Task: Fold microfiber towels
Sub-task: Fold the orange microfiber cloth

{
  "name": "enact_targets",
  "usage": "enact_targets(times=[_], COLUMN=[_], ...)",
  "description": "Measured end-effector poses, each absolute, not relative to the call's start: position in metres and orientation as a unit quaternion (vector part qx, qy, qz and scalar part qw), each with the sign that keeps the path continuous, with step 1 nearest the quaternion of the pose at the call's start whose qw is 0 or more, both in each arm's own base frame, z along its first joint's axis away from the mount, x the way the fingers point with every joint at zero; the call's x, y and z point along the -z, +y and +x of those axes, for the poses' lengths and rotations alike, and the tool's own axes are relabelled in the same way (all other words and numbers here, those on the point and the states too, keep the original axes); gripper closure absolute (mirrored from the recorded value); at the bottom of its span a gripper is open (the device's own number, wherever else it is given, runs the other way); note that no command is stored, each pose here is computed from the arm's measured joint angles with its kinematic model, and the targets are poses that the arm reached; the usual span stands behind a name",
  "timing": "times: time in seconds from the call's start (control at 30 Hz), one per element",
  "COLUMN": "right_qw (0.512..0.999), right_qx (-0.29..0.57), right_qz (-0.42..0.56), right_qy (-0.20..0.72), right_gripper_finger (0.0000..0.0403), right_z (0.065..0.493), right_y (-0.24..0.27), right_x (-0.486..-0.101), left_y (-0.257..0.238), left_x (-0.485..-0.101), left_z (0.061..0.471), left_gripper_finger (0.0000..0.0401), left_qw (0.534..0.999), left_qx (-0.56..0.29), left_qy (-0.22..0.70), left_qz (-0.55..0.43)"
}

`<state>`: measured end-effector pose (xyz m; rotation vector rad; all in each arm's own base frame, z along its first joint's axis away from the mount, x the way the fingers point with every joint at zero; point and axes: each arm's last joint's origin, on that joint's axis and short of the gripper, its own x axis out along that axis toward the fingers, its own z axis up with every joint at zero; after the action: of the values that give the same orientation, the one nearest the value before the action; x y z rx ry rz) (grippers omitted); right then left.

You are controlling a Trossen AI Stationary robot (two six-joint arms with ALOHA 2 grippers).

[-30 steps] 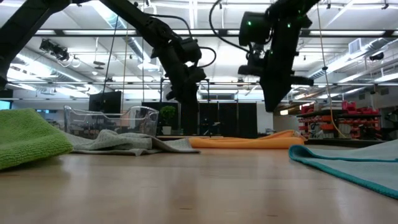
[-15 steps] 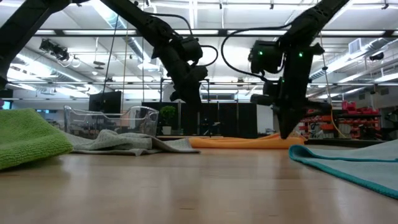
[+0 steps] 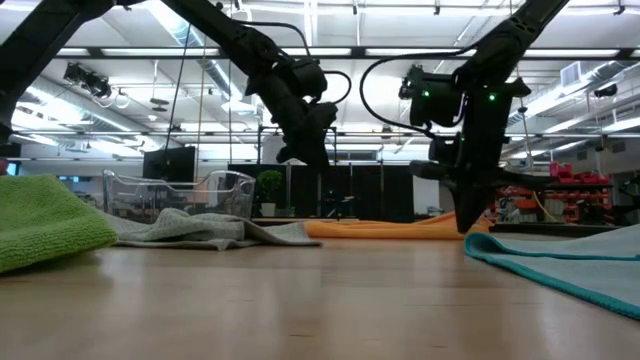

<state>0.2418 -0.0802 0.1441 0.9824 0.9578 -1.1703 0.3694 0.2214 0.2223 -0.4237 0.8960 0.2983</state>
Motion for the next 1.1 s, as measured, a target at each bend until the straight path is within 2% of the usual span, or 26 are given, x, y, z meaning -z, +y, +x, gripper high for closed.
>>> enact_targets(times=[0.3, 0.67, 1.1], right_qw=[0.625, 0.622, 0.686], right_qx=[0.477, 0.455, 0.463], right_qz=[0.43, 0.418, 0.421], right_qy=[0.443, 0.481, 0.372], right_gripper_finger=[0.04, 0.0401, 0.0398], right_z=[0.246, 0.244, 0.228], right_y=[-0.044, -0.008, -0.011], right_x=[-0.14, -0.139, -0.191], left_y=[0.219, 0.217, 0.217], left_x=[-0.222, -0.222, -0.223], left_z=[0.37, 0.371, 0.372], left_gripper_finger=[0.0377, 0.0388, 0.0366], left_qw=[0.865, 0.864, 0.869], left_qx=[-0.143, -0.14, -0.138], left_qy=[0.429, 0.432, 0.424], left_qz=[-0.215, -0.215, -0.216])
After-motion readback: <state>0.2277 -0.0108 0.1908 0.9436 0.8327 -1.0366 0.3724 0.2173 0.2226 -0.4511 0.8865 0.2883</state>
